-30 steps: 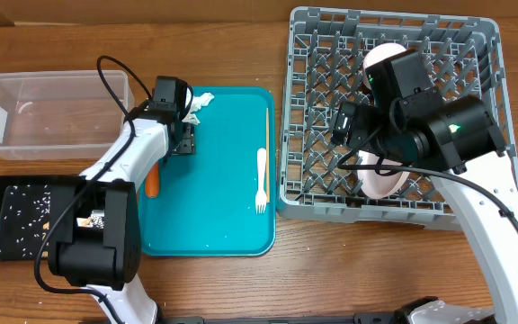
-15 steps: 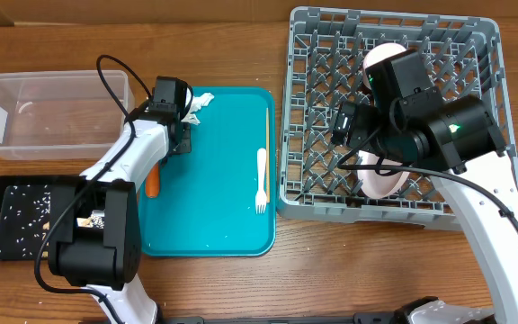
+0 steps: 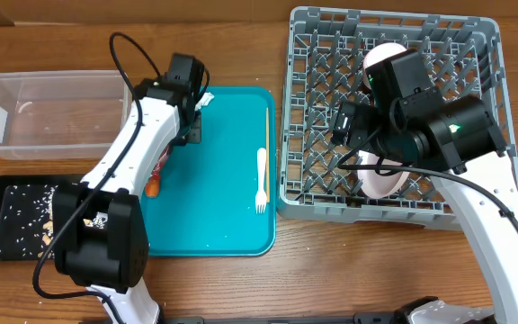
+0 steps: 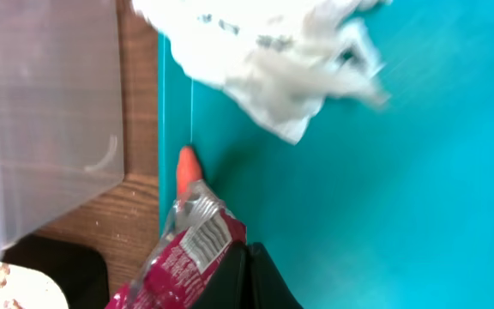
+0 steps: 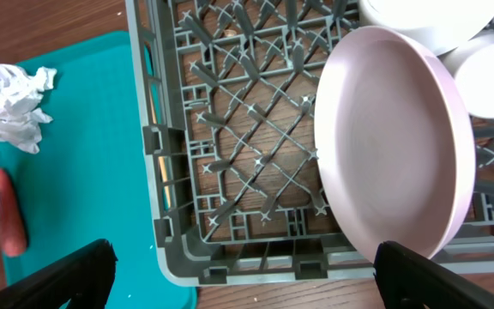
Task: Sort waste into correct bins and load items into the dishwasher rack
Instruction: 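Grasp the red wrapper with the left gripper and drop it in the clear bin, then grasp the white tissue on the tray with the left gripper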
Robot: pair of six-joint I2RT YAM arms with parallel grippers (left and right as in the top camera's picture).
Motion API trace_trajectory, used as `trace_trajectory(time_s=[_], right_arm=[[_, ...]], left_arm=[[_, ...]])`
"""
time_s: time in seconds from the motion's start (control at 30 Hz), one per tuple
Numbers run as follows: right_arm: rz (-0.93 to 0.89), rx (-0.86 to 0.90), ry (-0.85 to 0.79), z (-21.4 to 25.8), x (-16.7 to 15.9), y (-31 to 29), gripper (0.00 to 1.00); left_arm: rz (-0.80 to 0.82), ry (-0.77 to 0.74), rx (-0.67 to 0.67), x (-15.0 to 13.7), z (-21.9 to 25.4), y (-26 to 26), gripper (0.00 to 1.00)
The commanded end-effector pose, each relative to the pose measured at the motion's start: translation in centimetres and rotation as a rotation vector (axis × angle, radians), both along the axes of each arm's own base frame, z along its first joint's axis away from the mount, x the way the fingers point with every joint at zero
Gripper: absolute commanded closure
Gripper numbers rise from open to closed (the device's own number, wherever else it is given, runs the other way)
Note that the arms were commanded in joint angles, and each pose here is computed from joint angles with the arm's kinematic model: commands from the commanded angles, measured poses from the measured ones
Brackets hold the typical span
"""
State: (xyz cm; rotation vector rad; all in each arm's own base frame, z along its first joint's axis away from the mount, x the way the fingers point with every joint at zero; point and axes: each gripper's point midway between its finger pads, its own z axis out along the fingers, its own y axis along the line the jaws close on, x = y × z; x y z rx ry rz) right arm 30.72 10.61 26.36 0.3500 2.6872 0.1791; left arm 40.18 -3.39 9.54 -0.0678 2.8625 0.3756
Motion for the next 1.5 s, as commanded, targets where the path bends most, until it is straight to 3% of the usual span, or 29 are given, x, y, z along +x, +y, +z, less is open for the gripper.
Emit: trace_trajectory(time_s=[0.0, 0.17, 0.37, 0.5, 0.73, 0.77, 0.8, 0.83, 0.87, 0.93, 1.1, 1.17, 1.27, 1.37, 1.47], right_arm=[[-0.004, -0.002, -0.022, 0.6, 0.3, -0.1, 0.00], [-0.004, -0.002, -0.022, 0.6, 0.3, -0.1, 0.00], [-0.004, -0.002, -0.022, 0.6, 0.3, -0.1, 0.00], [-0.004, -0.002, -0.022, 0.6, 0.3, -0.1, 0.00], [-0.004, -0.002, -0.022, 0.6, 0.3, -0.1, 0.00], [-0.004, -0.002, -0.022, 0.6, 0.3, -0.1, 0.00], [-0.004, -0.002, -0.022, 0.6, 0.3, -0.1, 0.00], [-0.004, -0.002, -0.022, 0.6, 0.3, -0.1, 0.00], [-0.004, -0.002, -0.022, 0.6, 0.3, -0.1, 0.00], [-0.004, -0.002, -0.022, 0.6, 0.3, -0.1, 0.00], [-0.004, -0.002, -0.022, 0.6, 0.3, -0.1, 0.00], [-0.004, -0.002, -0.022, 0.6, 0.3, -0.1, 0.00], [-0.004, -0.002, -0.022, 0.6, 0.3, -0.1, 0.00], [-0.004, -0.002, -0.022, 0.6, 0.3, -0.1, 0.00], [-0.004, -0.002, -0.022, 0.6, 0.3, -0.1, 0.00]], left_arm=[[0.080, -0.123, -0.043, 1.1, 5.6, -0.2, 0.96], [0.095, -0.253, -0.086, 1.9, 11.3, 0.0, 0.96], [0.282, -0.491, -0.111, 4.2, 16.1, 5.2, 0.96], [0.468, -0.567, -0.118, 5.6, 15.7, 11.0, 0.96], [0.691, -0.547, -0.064, 7.4, 9.4, 21.6, 0.96], [0.709, -0.538, -0.058, 7.3, 8.6, 22.5, 0.91], [0.735, -0.525, -0.050, 7.1, 7.6, 23.8, 0.76], [0.750, -0.513, -0.051, 6.9, 7.0, 24.5, 0.44], [0.754, -0.505, -0.069, 6.9, 6.5, 24.8, 0.01], [0.753, -0.508, -0.122, 6.9, 6.5, 24.9, 0.00], [0.668, -0.599, -0.254, 7.0, 11.5, 23.0, 0.02], [0.464, -0.659, -0.418, 7.5, 16.1, 18.6, 0.08], [0.150, -0.703, -0.615, 7.4, 20.9, 11.3, 0.09], [-0.009, -0.647, -0.616, 7.4, 20.7, 5.6, 0.10], [-0.048, -0.528, -0.554, 7.4, 17.4, 1.9, 0.11]])
